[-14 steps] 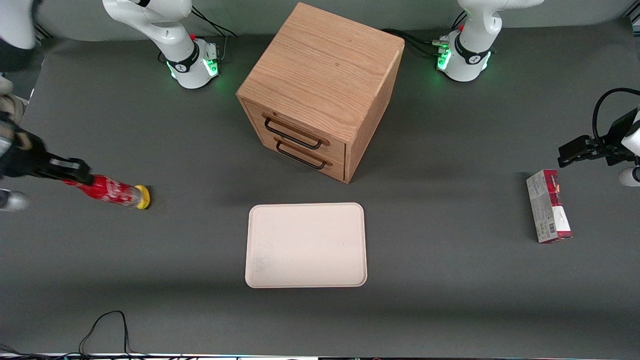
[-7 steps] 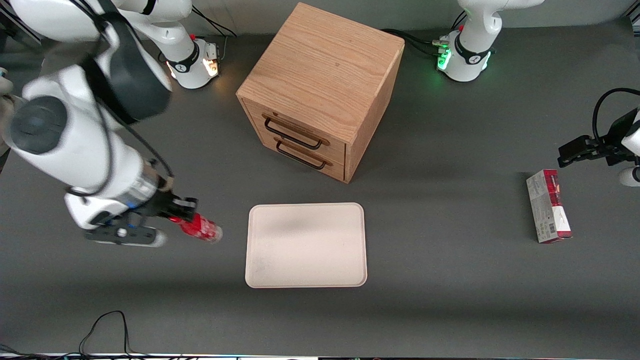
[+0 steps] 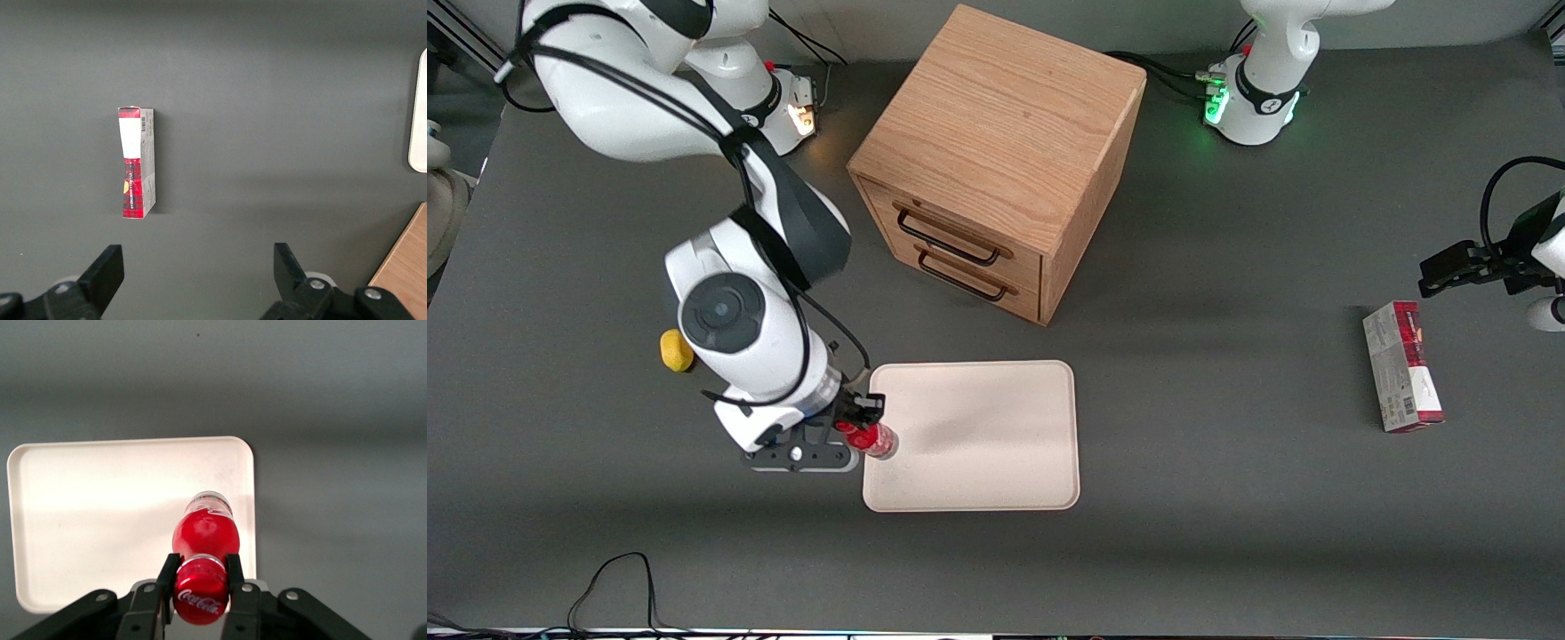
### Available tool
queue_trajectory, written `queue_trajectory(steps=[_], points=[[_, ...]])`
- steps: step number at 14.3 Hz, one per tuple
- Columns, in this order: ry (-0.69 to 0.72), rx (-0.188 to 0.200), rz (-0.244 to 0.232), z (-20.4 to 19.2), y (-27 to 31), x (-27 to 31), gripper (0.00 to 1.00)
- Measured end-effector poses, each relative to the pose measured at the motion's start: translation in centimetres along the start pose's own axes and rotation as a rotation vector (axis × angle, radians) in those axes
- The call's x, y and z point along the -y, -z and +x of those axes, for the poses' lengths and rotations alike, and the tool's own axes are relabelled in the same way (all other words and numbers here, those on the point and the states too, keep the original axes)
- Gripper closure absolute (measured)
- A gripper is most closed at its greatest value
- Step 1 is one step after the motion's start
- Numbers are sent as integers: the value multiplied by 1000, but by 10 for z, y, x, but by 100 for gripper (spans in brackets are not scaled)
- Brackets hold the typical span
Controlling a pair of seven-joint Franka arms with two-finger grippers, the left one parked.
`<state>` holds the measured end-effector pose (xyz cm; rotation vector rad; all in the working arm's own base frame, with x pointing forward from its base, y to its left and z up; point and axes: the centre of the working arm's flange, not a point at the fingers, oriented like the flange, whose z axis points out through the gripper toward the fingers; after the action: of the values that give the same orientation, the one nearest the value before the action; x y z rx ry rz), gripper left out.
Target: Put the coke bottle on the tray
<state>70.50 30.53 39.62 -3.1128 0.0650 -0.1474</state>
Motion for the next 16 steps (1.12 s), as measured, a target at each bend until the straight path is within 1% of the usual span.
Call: queue_trajectory(steps=[1,3,5,7,10,11,16], points=[[-5,-5,0,4,-19,-2,67],[-6,-2,-27,9,-49,-9,67],[-2,4,-46,9,-62,-12,67],[0,0,-48,10,-65,-13,67],[1,-22,-40,12,-70,-12,67],[3,-25,-39,12,-74,-13,63],[4,-35,-37,12,-77,-13,14]])
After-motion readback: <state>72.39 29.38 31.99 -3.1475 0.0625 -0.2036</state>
